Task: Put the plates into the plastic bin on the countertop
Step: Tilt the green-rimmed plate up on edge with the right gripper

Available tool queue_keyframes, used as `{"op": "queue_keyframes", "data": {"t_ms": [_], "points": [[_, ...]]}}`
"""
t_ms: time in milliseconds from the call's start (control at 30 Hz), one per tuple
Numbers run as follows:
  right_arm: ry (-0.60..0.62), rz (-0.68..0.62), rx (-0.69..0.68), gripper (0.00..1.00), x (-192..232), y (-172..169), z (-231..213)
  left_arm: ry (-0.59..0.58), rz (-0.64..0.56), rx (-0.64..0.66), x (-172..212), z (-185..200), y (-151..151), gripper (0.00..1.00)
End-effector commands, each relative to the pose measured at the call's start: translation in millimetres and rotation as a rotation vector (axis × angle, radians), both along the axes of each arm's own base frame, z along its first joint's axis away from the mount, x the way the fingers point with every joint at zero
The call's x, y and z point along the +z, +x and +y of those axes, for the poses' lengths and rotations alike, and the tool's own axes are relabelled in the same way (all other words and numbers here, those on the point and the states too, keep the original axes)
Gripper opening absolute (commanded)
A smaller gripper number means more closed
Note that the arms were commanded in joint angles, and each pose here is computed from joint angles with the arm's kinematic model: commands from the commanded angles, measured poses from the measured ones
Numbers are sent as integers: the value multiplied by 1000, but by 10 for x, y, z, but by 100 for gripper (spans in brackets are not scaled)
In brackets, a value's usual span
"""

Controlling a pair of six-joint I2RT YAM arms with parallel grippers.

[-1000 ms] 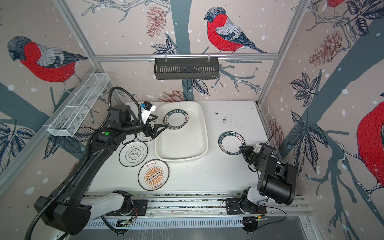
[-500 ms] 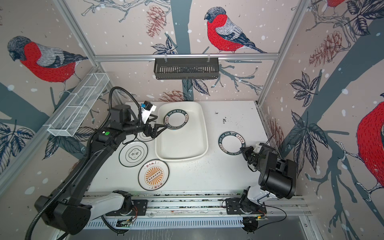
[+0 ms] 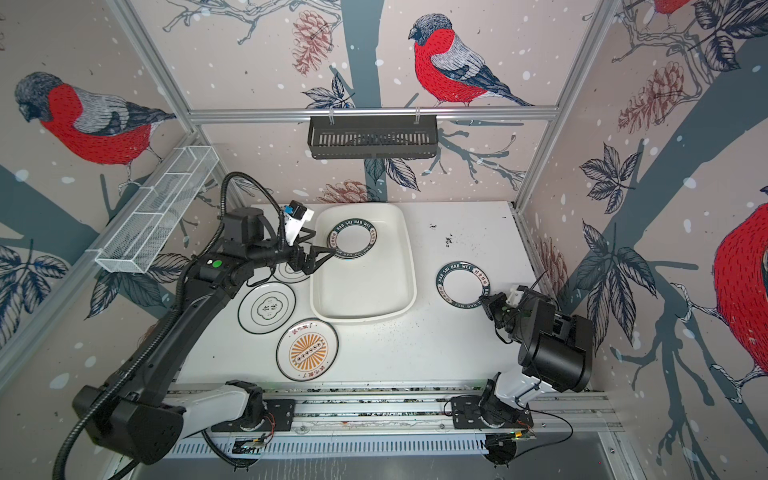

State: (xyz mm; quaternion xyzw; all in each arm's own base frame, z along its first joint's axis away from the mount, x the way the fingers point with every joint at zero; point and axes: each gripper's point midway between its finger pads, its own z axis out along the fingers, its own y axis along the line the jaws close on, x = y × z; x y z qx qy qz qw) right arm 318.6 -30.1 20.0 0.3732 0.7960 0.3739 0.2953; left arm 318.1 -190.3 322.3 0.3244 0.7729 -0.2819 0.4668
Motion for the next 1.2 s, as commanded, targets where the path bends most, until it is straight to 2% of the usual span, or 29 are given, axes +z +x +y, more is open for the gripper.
{"op": "queue_keyframes", "data": {"t_ms": [0,633,1167], "points": [[3,107,-45,4,-173,-128,-40,2,-17,-12,28,-14,-6,97],[-99,-51,-35,3,686,162,-209,-1,-24,-9,58,-6,-22,97],[-174,-174,19,4,1392,386,35,-5,-15,24,-69,68,-53,97]]}}
